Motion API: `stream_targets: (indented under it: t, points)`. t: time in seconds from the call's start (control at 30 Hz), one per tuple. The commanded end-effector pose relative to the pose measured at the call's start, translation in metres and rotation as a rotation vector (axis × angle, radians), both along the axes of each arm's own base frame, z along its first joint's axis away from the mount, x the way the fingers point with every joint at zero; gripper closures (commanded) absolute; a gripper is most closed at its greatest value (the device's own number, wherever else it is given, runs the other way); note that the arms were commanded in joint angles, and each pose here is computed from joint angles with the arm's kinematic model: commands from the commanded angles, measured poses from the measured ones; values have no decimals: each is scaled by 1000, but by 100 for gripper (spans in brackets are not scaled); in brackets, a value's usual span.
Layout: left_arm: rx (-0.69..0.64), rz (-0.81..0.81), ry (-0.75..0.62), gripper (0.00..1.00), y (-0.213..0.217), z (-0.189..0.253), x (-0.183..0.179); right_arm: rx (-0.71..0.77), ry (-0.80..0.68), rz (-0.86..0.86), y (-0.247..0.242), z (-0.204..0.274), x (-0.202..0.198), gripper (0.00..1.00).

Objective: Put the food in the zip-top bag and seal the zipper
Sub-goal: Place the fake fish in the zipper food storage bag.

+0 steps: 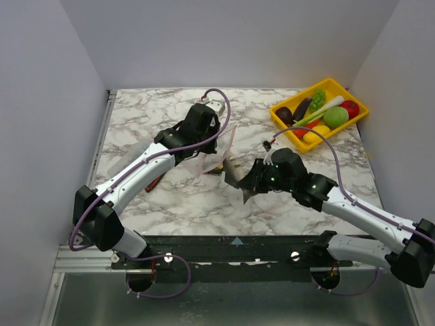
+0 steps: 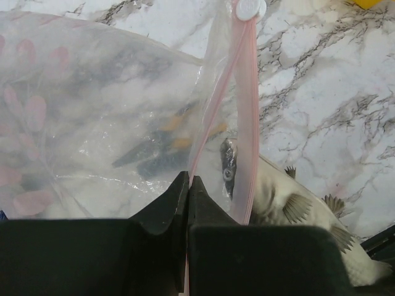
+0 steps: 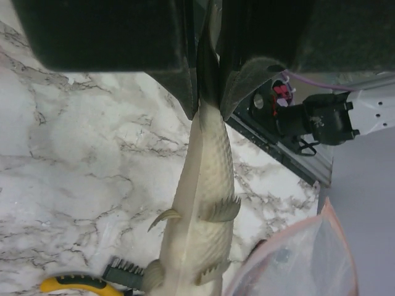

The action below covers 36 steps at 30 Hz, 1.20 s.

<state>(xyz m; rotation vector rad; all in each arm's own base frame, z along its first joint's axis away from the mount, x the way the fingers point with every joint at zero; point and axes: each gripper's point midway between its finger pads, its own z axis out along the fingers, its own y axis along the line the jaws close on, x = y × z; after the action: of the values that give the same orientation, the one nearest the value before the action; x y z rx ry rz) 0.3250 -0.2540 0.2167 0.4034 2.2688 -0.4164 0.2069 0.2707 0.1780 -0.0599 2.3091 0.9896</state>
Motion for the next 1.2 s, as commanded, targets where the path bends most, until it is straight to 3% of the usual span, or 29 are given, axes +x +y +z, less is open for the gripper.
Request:
stream_targets:
  t: [0.0, 0.23, 0.63, 0.9, 1.17]
  points:
    - [-18, -6, -98, 100, 7, 13, 1, -4, -48, -48, -5, 28, -1, 100]
    - [-31, -28, -178, 100, 11, 30, 1, -84, -108, -60, -39, 54, -15, 100]
    - [3, -48, -315, 100, 10, 44, 19, 67, -31, 192, -10, 80, -59, 100]
    - [-55, -1, -265, 100, 9, 41, 14, 198, -2, 138, 12, 112, -44, 100]
    - [-126, -6, -227, 100, -1, 46, 2, 129, 70, -66, 25, 92, 4, 100]
